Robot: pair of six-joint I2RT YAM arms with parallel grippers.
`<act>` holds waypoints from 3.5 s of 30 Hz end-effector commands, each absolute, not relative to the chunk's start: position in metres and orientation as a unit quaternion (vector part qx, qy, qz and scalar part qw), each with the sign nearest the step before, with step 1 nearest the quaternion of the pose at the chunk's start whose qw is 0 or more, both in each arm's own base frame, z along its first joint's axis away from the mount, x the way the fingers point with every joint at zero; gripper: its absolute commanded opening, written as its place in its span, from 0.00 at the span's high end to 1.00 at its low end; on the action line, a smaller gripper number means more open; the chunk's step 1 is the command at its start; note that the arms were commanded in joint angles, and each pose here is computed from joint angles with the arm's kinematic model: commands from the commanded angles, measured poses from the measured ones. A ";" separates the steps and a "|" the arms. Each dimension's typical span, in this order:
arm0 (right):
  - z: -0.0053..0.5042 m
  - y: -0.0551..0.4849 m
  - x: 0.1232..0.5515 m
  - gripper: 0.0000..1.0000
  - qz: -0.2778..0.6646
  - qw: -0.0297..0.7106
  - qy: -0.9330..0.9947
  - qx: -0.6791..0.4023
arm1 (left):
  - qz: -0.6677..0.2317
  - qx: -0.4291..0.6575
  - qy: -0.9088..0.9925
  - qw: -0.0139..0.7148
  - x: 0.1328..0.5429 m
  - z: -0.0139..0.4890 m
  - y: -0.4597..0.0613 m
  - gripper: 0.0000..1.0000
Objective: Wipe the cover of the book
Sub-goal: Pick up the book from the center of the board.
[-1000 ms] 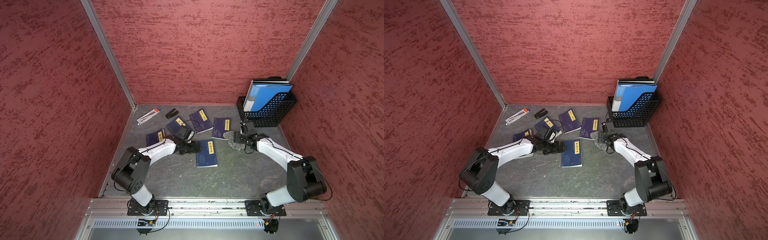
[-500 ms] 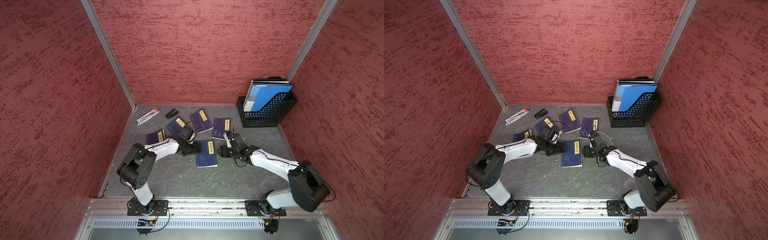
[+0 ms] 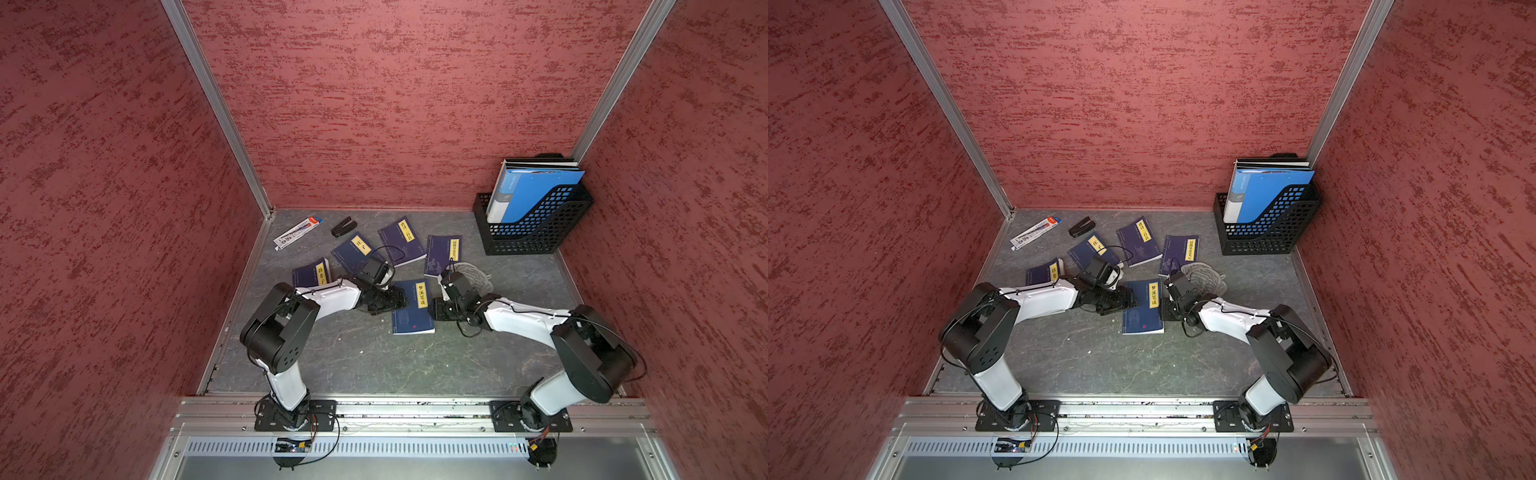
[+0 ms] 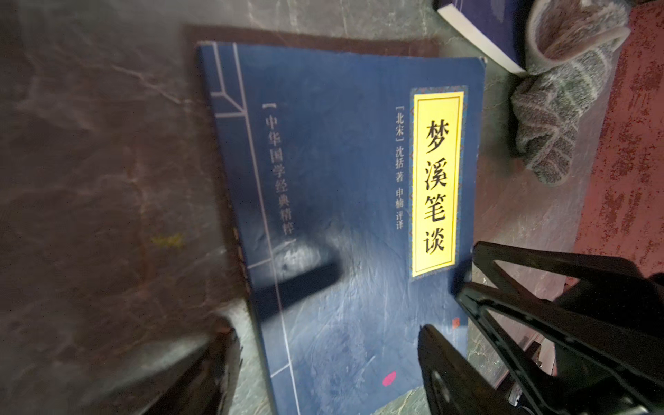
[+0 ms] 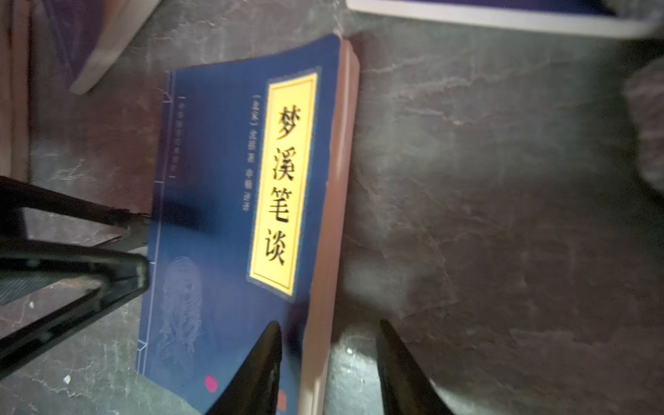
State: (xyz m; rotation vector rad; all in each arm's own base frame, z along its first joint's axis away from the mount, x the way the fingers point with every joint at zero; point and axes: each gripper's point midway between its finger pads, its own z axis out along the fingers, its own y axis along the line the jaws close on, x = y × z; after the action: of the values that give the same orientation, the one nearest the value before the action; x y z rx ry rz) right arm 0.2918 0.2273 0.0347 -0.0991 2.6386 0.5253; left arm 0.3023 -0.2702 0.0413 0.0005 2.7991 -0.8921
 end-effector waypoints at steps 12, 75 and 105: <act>0.019 0.229 0.282 0.75 0.186 0.216 0.958 -0.029 | -0.373 -0.006 0.924 0.088 0.303 0.047 -0.286 0.21; -0.002 0.239 0.279 0.73 0.183 0.205 0.961 -0.042 | -0.429 -0.035 0.892 0.136 0.307 0.074 -0.292 0.65; 0.106 0.275 0.322 0.32 0.242 0.341 0.901 -0.118 | -0.387 -0.149 0.884 0.217 0.293 0.190 -0.103 1.00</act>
State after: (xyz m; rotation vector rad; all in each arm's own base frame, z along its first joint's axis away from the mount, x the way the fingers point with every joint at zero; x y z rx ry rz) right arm 0.3153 0.2638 0.0846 -0.2632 2.4156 0.5910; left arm 0.3068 -0.1072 0.1699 -0.4414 2.4504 -1.0204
